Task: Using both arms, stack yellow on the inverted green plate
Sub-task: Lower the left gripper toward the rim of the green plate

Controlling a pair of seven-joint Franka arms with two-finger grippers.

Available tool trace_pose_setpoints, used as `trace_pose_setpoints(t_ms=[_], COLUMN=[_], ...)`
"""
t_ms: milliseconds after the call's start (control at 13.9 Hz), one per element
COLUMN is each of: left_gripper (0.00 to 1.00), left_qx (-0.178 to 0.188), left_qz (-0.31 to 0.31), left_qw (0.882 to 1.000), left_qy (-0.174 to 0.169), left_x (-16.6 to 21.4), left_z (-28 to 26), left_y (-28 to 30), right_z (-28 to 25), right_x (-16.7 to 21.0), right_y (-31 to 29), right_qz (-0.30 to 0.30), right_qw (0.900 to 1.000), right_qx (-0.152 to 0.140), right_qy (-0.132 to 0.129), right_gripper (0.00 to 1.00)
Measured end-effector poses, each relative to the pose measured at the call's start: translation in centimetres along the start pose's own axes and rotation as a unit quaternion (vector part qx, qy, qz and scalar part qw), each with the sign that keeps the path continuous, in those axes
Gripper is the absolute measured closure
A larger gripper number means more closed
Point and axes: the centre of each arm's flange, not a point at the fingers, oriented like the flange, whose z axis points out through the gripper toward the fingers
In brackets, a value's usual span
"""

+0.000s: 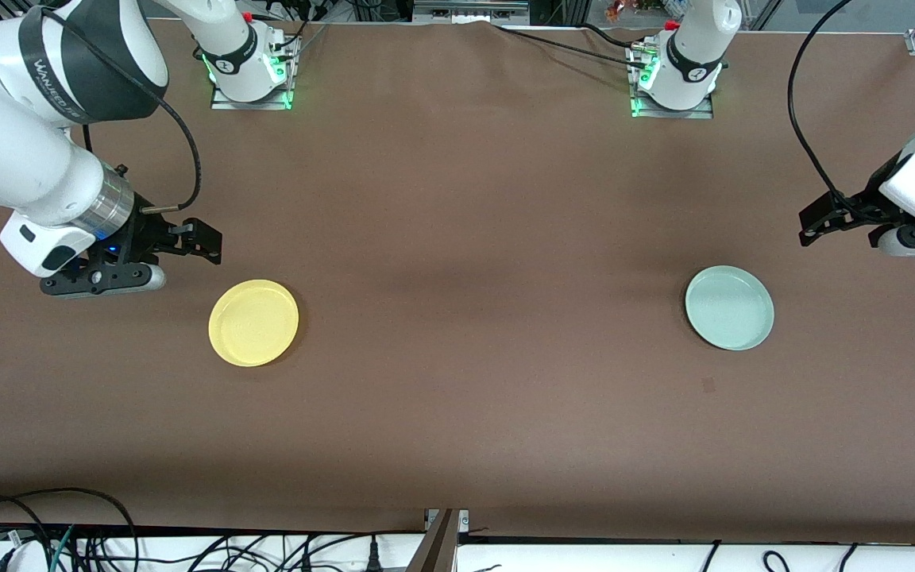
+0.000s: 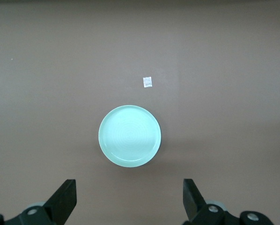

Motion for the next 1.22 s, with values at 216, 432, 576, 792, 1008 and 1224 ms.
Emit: trace_pose_setpoints(t_ms=[216, 432, 576, 792, 1008, 1224], left_gripper=[0.0, 0.0, 0.0, 0.0, 0.0, 0.0], left_qx=[0.0, 0.0, 0.0, 0.0, 0.0, 0.0], left_qz=[0.0, 0.002, 0.002, 0.003, 0.004, 0.004], left_qw=[1.0, 1.0, 1.0, 1.0, 1.0, 0.999], left_qy=[0.0, -0.003, -0.01, -0.019, -0.025, -0.042], left_x=[0.5, 0.5, 0.4, 0.2, 0.1, 0.6], left_z=[0.1, 0.1, 0.2, 0.4, 0.6, 2.1], left_y=[-0.3, -0.2, -0.2, -0.1, -0.1, -0.2], right_z=[0.0, 0.0, 0.0, 0.0, 0.0, 0.0], right_x=[0.0, 0.0, 0.0, 0.0, 0.0, 0.0], right_y=[0.0, 0.0, 0.0, 0.0, 0.0, 0.0], right_qz=[0.0, 0.0, 0.0, 0.0, 0.0, 0.0], right_qw=[1.0, 1.0, 1.0, 1.0, 1.0, 1.0], right_qx=[0.0, 0.0, 0.0, 0.0, 0.0, 0.0], right_qy=[0.0, 0.0, 0.0, 0.0, 0.0, 0.0], right_gripper=[0.0, 0.0, 0.0, 0.0, 0.0, 0.0])
